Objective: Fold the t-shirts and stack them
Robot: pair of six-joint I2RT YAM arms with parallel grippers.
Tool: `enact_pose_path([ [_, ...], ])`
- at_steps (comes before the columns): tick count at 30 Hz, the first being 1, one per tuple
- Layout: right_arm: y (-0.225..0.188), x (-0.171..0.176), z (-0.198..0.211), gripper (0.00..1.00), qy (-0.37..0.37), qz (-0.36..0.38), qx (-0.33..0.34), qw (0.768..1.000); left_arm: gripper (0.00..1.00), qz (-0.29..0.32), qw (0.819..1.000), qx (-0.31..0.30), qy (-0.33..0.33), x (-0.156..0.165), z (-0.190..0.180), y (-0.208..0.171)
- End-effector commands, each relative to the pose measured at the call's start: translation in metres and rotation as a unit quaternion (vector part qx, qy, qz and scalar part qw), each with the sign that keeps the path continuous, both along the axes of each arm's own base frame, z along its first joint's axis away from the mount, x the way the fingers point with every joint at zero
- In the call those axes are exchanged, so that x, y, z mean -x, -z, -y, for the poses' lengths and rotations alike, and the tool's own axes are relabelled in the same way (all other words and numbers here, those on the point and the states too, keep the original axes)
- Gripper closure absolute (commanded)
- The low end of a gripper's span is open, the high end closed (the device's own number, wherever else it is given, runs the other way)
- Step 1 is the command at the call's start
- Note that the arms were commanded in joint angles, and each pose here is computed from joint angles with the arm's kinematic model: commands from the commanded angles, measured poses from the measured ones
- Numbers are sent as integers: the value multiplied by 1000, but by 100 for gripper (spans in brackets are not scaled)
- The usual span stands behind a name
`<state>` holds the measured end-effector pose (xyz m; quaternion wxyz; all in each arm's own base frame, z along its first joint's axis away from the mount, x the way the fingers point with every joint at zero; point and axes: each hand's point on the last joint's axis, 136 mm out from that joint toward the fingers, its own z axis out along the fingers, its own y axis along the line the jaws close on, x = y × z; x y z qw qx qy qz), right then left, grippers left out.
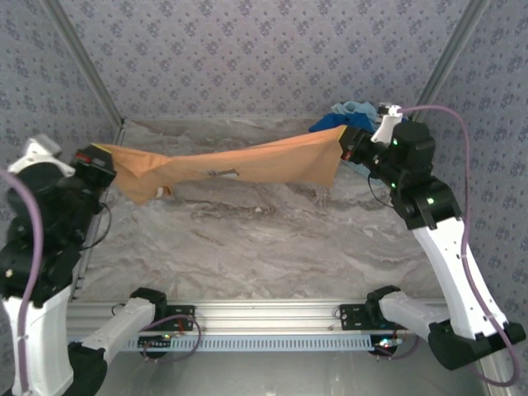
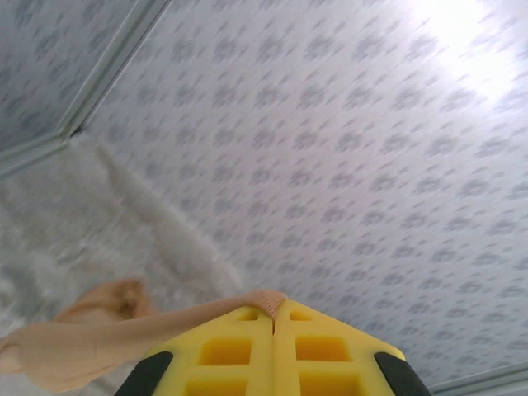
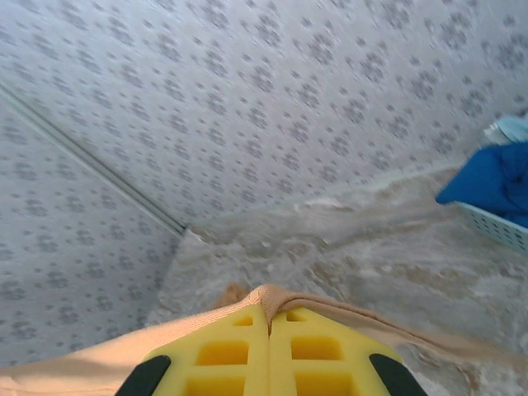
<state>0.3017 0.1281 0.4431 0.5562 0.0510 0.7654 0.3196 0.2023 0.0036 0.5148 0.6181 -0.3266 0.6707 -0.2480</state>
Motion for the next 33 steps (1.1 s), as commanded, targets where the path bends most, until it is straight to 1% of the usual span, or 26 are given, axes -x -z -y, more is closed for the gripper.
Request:
enact_pose_path([
  [1, -40, 18, 9, 100, 12, 52, -23, 998, 100, 79, 997, -25, 6, 9, -1, -59],
  [3, -47, 15, 8, 100, 12, 59, -33, 998, 100, 86, 996, -26, 16, 2, 4, -73],
  [5, -48, 4, 1, 100, 7, 52, -39, 998, 100, 68, 997, -28, 20, -18, 11, -74],
  [7, -44, -12, -10, 100, -5, 35, -41, 999, 100, 37, 998, -42, 27, -44, 19, -69],
  [8, -43, -20, -16, 100, -12, 32, -41, 999, 100, 14, 998, -50, 28, -62, 24, -62],
  [10, -35, -42, -31, 100, -30, 13, -62, 998, 100, -22, 998, -60, 29, -96, 27, -47],
  [11, -32, -51, -38, 100, -38, 4, -67, 997, 100, -41, 997, -60, 27, -114, 24, -37],
  [14, -13, -89, -59, 100, -62, -22, -86, 994, 100, -72, 996, -42, 25, -160, 9, -14],
  [17, -4, -122, -69, 100, -68, -27, -92, 993, 100, -67, 997, -34, 33, -192, -6, -12],
  [19, -5, -140, -72, 100, -71, -27, -93, 993, 100, -51, 997, -35, 35, -201, -17, -25],
  [22, -15, -161, -68, 100, -69, -13, -103, 992, 100, -11, 998, -43, 53, -210, -18, -54],
  [24, -26, -171, -63, 100, -68, 2, -115, 991, 100, 31, 996, -55, 60, -202, -16, -83],
  [26, -43, -178, -56, 100, -69, 23, -126, 989, 100, 80, 993, -67, 59, -183, -13, -112],
  [29, -68, -182, -46, 100, -71, 55, -140, 986, 100, 135, 986, -80, 57, -148, -9, -147],
  [31, -79, -184, -37, 100, -67, 66, -147, 985, 100, 160, 982, -86, 54, -124, -7, -162],
  [33, -79, -186, -28, 100, -60, 63, -152, 984, 100, 157, 983, -85, 46, -107, -7, -162],
])
